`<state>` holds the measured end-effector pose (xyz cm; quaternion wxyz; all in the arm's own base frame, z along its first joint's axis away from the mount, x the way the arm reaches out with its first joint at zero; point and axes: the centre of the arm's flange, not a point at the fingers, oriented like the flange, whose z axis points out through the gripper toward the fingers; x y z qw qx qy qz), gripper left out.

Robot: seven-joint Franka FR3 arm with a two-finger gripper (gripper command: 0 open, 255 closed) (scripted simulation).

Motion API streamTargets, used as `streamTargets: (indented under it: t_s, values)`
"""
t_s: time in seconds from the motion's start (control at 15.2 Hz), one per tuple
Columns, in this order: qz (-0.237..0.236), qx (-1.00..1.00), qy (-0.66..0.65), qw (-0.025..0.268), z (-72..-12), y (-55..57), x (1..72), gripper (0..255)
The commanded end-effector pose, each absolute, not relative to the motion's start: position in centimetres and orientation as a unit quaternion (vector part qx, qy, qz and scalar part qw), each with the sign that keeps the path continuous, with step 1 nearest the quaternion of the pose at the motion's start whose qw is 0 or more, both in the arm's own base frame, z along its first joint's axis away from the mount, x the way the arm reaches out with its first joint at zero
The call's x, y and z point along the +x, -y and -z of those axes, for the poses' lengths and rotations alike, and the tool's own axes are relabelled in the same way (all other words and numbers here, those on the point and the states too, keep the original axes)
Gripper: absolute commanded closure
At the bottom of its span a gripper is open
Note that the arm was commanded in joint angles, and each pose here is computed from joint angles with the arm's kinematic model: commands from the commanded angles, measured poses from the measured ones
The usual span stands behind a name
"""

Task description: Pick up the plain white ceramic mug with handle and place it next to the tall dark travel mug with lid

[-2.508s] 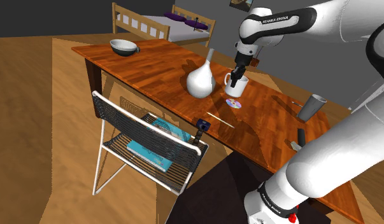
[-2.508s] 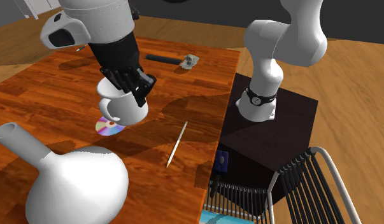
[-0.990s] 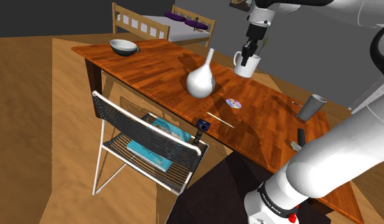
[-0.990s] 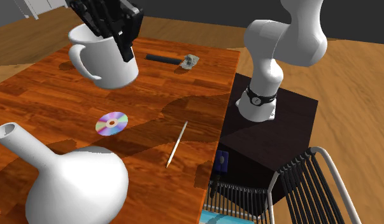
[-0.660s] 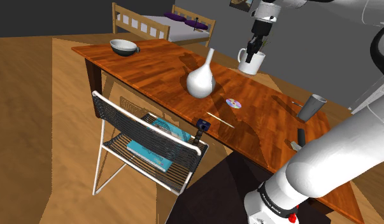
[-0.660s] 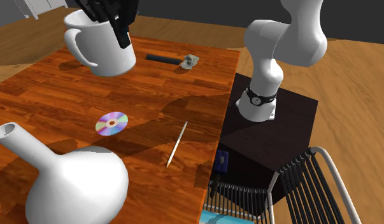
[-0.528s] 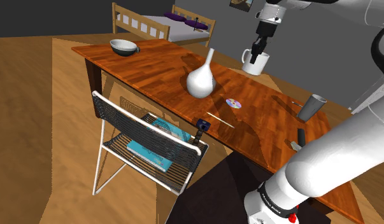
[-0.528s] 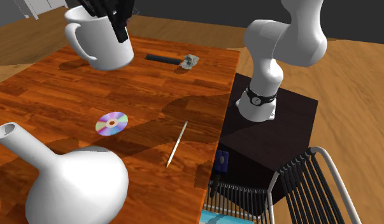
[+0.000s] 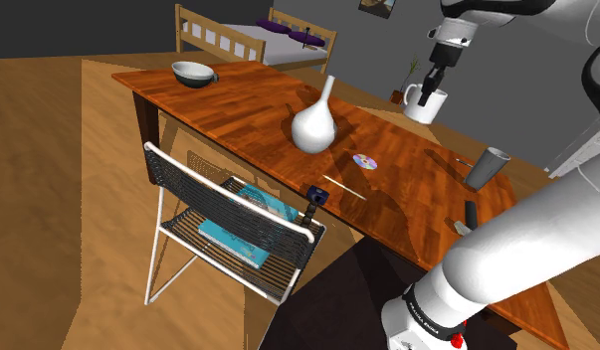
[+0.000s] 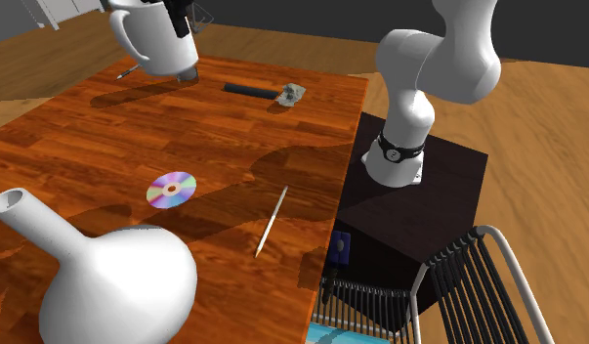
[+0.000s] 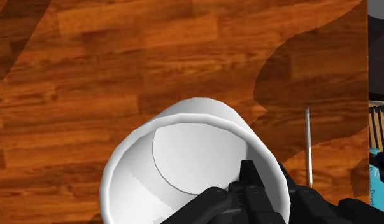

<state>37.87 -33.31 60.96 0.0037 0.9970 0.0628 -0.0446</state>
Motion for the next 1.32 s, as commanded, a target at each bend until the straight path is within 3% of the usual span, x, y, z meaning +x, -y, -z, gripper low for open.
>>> streamTargets:
  t_s: [0.0,1.25]
  values:
    - [0.044,0.997,-0.064,0.004,-61.0,35.4,36.0,255]
    - [0.044,0.997,-0.064,0.004,-61.1,55.6,21.1,255]
